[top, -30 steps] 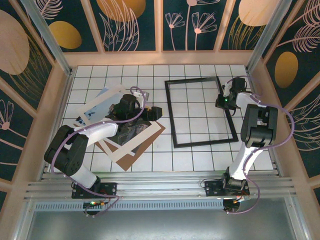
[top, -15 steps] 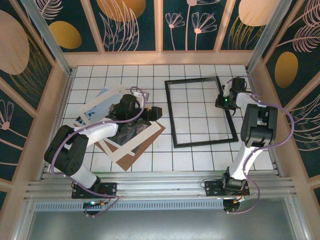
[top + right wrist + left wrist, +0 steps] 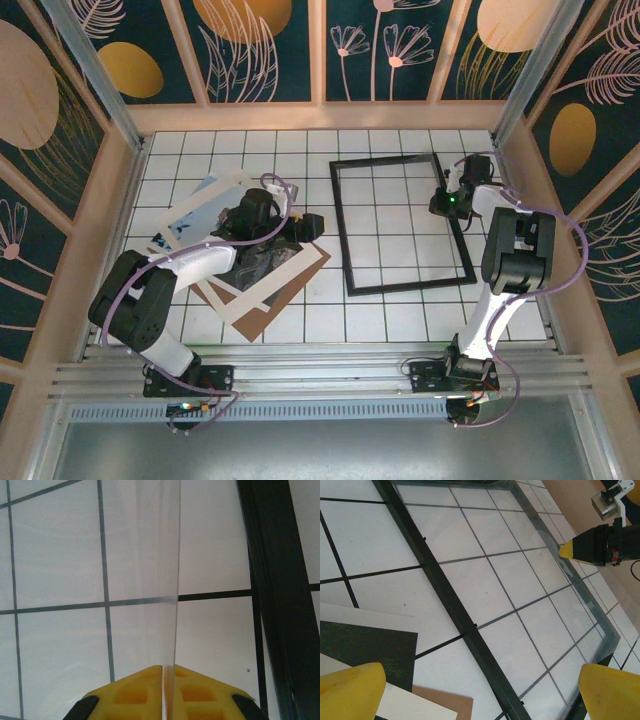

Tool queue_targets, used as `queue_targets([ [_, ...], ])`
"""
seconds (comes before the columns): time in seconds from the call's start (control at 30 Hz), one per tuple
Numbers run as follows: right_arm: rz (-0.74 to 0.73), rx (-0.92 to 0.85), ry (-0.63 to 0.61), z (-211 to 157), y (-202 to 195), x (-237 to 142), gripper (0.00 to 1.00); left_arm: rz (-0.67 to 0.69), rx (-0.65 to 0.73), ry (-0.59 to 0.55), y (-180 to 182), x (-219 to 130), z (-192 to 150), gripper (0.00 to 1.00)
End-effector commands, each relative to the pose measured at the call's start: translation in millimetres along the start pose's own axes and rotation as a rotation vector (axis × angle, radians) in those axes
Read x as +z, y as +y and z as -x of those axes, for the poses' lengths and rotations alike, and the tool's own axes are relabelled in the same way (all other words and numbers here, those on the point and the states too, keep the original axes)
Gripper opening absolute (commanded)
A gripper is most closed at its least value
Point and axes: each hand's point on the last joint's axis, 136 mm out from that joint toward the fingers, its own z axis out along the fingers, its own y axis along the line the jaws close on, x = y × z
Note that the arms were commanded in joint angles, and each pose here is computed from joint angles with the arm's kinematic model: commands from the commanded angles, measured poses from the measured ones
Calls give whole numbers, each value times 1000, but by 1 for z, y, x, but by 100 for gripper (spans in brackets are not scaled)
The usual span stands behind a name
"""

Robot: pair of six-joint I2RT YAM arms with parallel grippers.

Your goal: Put the photo into the frame

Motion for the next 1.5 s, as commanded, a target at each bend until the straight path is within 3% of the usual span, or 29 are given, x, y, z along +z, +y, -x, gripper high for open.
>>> queue_targets([
  [0.0,13,11,1,3,3,-3,5,15,19,4,0,3,2,99],
  [0.2,7,-1,3,4,7,-7,0,19,18,6,1,3,1,99],
  [1.3,14,-2,-3,7,9,-11,0,26,14,17,4,6,-2,99],
  [1.47,17,14,1,6,6,-5,14,28,16,14,4,5,-1,99],
])
